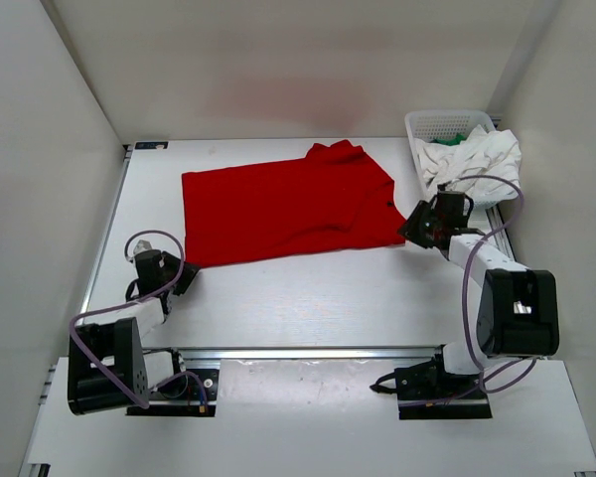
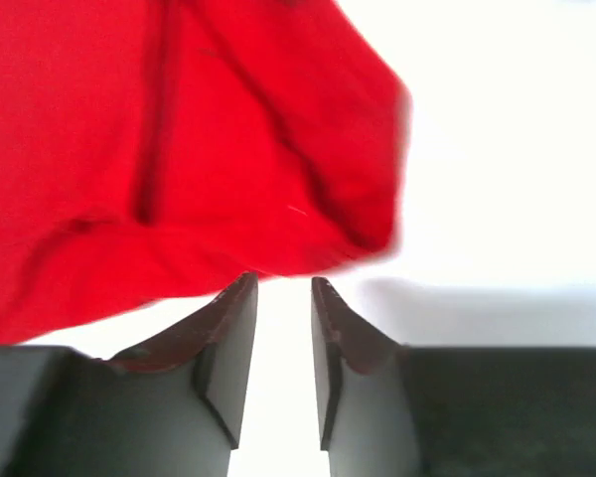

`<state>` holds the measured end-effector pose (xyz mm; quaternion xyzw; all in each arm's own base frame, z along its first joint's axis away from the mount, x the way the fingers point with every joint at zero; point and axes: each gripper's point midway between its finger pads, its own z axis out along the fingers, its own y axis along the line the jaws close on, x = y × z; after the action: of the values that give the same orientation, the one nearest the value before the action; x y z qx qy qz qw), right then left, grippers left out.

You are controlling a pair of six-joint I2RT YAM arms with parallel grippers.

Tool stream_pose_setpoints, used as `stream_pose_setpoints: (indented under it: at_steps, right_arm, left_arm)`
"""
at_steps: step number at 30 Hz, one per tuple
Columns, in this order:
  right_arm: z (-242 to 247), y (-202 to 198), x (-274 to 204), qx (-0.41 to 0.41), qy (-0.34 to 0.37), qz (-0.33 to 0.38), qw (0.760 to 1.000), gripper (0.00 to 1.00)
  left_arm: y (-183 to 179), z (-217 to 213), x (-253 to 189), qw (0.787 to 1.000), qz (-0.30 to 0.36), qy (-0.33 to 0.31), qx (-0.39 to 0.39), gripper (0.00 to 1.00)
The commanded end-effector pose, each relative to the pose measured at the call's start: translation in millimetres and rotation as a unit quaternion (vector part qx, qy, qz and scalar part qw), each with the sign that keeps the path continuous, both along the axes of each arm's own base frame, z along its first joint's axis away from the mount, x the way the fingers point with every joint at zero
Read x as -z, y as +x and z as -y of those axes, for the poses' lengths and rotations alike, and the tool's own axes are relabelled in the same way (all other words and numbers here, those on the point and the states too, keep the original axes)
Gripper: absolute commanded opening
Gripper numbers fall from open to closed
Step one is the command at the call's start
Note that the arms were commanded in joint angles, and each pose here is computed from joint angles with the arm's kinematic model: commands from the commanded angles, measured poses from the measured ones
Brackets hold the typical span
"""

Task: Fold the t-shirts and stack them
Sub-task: Fold the flattened tshirt in 1/3 of the way

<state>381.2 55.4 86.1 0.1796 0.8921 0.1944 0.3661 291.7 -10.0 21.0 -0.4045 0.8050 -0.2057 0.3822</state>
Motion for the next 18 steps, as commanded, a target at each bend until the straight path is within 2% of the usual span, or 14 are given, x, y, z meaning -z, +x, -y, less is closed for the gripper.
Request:
stream_pose_setpoints:
  at_steps: [1,5,9,13,16,18]
  right_arm:
    - [22.5,-4.5,9.3,0.043,-0.013,0.009,0.999,0.29]
    - [27.9,-9.8,26.1,0.049,-0.01,-0.011,0.999,0.33]
    - [21.9,3.4,37.6,0.024,0.008,-0.022,0.999,0.28]
    - [18.8,12.2,42.2,0.024,0.007,-0.019,1.0,0.28]
    - [22.5,20.5,43.9,0.027,0.009,-0.018,0.999,0.28]
    - [24.0,25.8,44.3,0.028,0.013,-0.01,0.999,0.25]
  left_arm:
    - [13.8,0.8,-13.0,1.0,0.028,-0.005,-0.005,0.4]
    - [16.7,1.5,-8.8,1.0,0.022,-0.005,-0.01,0.32]
    - [22.5,8.3,-5.2,1.0,0.018,-0.011,-0.002,0.2]
    - [26.6,5.5,-3.8,1.0,0.015,-0.012,-0.007,0.06]
    - [29.5,4.5,-5.1,1.0,0.017,-0.011,-0.006,0.0]
    - [33.5,5.0,-8.0,1.0,0.021,-0.01,-0.005,0.0]
